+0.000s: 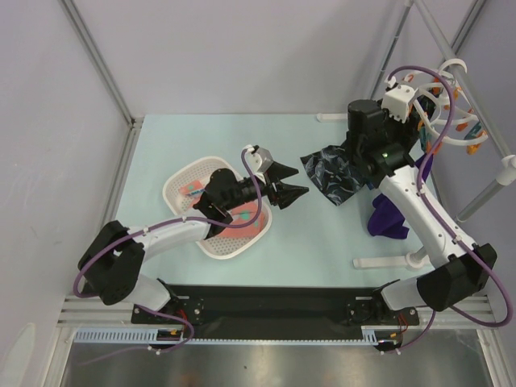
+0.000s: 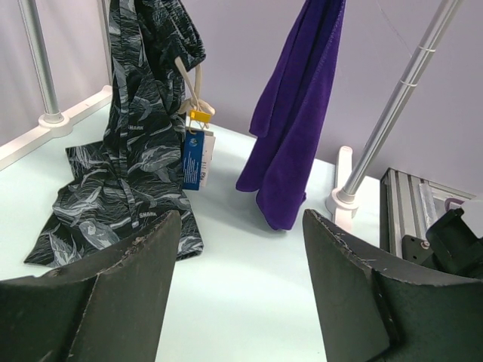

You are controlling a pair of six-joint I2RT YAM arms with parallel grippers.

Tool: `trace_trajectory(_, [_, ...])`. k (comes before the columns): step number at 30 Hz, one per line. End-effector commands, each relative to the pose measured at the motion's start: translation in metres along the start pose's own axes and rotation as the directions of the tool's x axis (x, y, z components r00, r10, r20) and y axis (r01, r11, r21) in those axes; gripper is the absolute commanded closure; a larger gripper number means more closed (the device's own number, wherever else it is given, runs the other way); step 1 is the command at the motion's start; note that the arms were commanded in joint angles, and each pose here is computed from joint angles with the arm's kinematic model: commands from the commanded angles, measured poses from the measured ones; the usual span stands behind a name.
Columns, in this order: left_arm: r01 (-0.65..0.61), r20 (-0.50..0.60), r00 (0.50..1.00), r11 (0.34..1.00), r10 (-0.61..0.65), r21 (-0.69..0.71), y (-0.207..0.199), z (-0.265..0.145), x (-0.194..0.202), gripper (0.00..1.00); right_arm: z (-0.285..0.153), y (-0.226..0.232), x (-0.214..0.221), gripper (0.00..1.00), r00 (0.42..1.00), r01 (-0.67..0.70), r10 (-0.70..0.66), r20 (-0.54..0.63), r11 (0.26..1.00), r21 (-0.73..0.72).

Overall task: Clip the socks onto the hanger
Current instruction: Open the clamp at the hanger.

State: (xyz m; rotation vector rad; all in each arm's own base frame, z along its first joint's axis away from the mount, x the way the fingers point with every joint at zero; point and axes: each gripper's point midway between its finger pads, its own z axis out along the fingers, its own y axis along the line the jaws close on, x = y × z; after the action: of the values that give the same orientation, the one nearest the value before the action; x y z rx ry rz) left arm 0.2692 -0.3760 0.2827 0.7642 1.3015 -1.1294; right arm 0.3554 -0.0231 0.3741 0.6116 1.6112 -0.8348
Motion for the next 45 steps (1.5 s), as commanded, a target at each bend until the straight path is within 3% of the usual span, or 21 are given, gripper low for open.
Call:
trace_trajectory(1, [-0.007,0.033,0.999,1.0,0.006,0.023,-0.001,0.0,-0.007,0.29,0.003,-0.014,-0.017,0.42,0.996,-0.084,0.083,0.038,0.996,0.036])
trace_trajectory(25, [0.005,0.031,0.999,0.999,-0.006,0.036,-0.001,0.001,-0.005,0.29,0.025,-0.012,-0.033,0.33,0.992,-0.105,0.101,0.069,0.993,0.052])
trace_trajectory(45, [0.021,0.029,0.999,0.998,-0.023,0.052,-0.002,0.002,-0.002,0.29,0.035,-0.013,-0.031,0.41,0.994,-0.091,0.088,0.068,0.995,0.038])
